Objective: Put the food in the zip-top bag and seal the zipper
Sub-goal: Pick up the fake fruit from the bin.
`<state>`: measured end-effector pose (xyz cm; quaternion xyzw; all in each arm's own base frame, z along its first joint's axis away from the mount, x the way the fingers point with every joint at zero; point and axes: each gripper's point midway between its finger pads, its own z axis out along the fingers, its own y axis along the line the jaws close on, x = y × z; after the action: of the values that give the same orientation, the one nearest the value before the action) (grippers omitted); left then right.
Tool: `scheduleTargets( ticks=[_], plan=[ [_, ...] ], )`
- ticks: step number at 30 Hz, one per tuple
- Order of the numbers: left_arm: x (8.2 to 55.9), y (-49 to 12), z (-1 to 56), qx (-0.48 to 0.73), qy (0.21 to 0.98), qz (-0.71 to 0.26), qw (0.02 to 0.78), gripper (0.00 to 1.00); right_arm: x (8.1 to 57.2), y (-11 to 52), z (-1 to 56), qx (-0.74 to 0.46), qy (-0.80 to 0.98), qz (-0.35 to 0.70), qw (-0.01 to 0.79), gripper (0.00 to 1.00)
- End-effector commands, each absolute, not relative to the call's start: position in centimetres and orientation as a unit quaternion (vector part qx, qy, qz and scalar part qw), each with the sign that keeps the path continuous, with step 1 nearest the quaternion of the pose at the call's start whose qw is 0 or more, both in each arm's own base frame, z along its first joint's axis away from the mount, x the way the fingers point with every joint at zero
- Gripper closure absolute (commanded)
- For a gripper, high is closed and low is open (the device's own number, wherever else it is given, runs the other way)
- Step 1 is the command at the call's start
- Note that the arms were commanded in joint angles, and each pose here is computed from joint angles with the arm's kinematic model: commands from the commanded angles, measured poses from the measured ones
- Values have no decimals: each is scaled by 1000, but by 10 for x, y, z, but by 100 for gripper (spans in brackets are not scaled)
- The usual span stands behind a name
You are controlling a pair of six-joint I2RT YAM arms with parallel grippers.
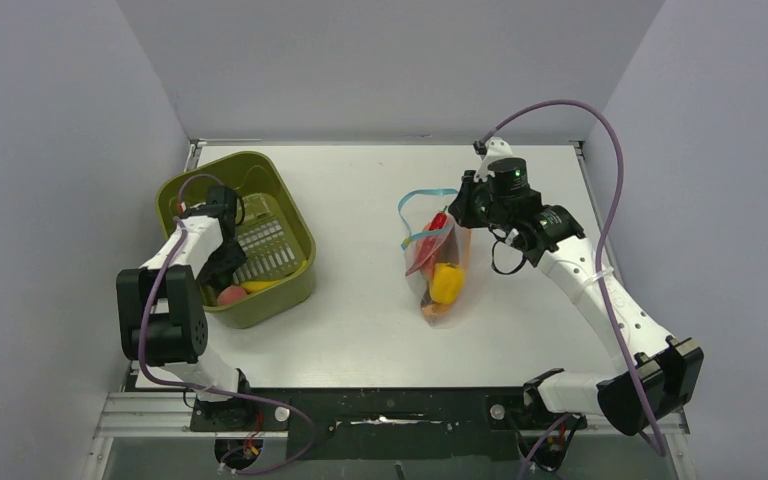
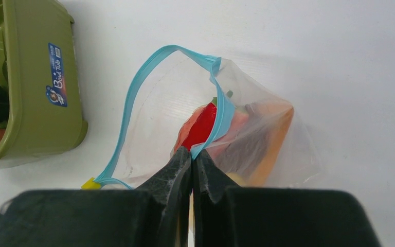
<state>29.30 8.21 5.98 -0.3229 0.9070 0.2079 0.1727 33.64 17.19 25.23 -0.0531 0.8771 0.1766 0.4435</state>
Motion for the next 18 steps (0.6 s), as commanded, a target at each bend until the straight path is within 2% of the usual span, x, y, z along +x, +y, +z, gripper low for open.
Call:
scheduleTargets(
  ticks=[1, 10, 18],
  plan=[
    [327, 71, 101, -322, 900, 164, 242, 64, 333, 174, 286, -45, 852, 209, 477, 100],
    [343, 54, 157, -323, 886, 137, 303, 65, 320, 180, 293, -36, 849, 234, 472, 100],
    [368, 22, 213, -313, 874, 62, 365, 64, 323, 187, 295, -41, 848, 245, 468, 100]
  ],
)
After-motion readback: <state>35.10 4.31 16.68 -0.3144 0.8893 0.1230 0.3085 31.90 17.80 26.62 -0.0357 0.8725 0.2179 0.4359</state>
